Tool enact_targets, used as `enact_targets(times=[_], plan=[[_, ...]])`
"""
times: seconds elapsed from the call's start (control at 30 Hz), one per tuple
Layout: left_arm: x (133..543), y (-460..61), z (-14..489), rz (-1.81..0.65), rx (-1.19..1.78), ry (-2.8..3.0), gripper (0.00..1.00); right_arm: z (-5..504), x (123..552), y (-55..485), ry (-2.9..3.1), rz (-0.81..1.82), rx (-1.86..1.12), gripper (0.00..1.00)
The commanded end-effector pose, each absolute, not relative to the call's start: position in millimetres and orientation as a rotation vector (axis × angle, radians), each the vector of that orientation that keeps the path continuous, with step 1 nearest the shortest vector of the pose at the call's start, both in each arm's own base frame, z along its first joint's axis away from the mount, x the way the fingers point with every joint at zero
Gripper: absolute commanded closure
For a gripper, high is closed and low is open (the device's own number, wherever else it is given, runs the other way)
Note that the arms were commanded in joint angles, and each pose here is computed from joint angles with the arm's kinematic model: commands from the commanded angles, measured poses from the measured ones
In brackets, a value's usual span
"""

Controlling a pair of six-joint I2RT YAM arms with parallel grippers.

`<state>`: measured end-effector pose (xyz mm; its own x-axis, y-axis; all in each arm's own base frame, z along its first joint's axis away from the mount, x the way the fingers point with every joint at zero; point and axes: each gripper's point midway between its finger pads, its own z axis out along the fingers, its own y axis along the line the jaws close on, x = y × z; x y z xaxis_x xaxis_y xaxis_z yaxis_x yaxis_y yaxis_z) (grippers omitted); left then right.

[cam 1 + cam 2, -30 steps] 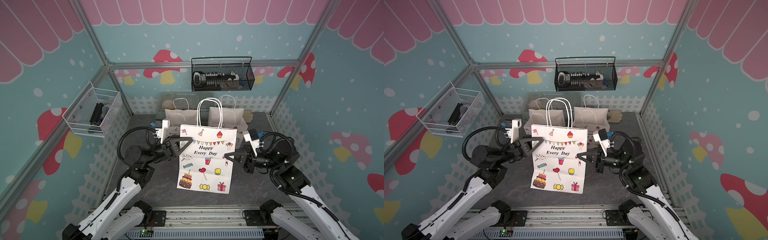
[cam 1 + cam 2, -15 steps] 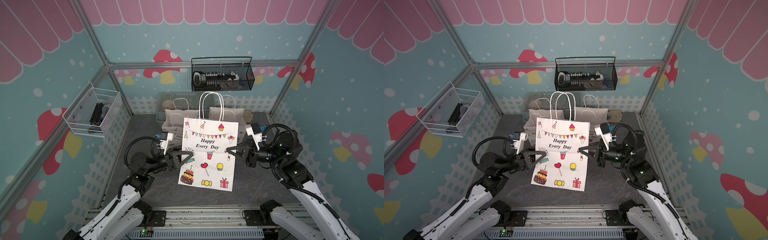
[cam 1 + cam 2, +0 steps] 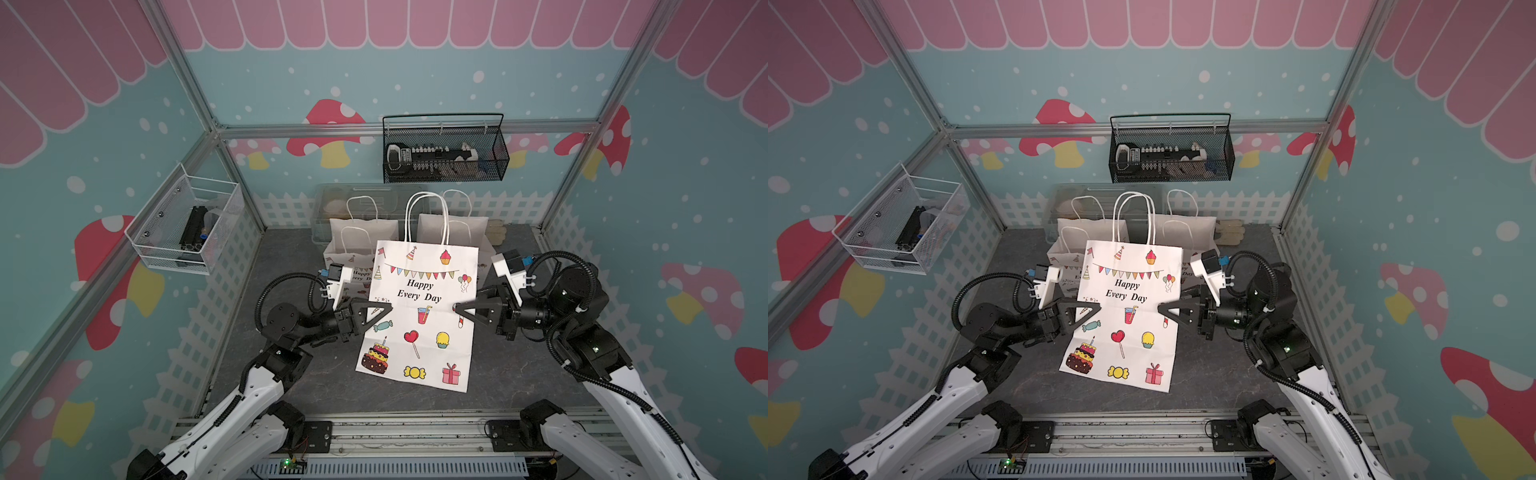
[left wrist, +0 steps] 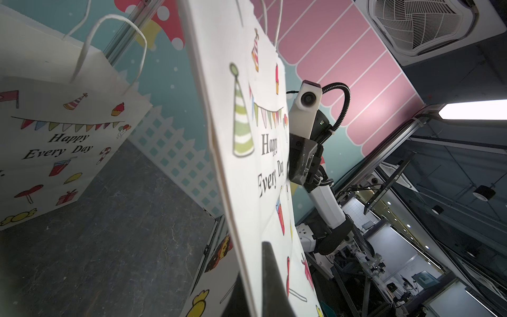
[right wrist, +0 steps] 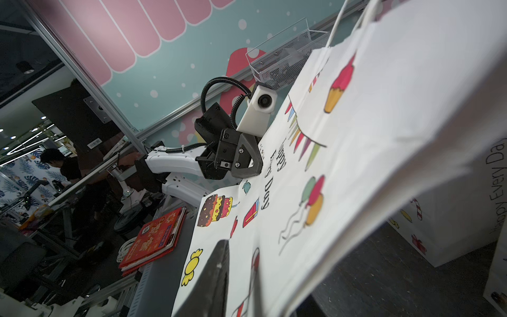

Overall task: Put away the paper bag
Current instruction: Press the paper bag.

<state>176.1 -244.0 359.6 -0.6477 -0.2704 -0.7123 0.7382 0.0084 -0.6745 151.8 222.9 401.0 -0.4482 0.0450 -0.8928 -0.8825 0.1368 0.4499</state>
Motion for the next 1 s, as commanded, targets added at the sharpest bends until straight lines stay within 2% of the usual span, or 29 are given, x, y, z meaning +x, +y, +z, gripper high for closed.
enact_targets(times=[0.0, 0.1, 0.2, 0.57, 0.97], plan=[[176.7, -239.5, 376.1, -1.692, 0.484, 1.501, 1.0, 397.0, 141.9, 221.2, 1.584, 1.442, -0.861, 0.44], [179.9, -236.0, 379.6, -1.675, 0.448, 1.487, 1.0, 387.2, 138.0, 219.4, 1.609, 1.458, -0.842, 0.25], [180.4, -234.4, 380.6, -1.664, 0.438, 1.481, 1.0, 376.0, 137.1, 218.5, 1.634, 1.476, -0.81, 0.15], [175.3, -235.9, 390.9, -1.734, 0.456, 1.429, 1.0, 375.4, 146.4, 228.4, 1.595, 1.54, -0.758, 0.14], [171.1, -236.7, 386.5, -1.712, 0.489, 1.459, 1.0, 355.5, 138.7, 229.8, 1.713, 1.442, -0.835, 0.67]])
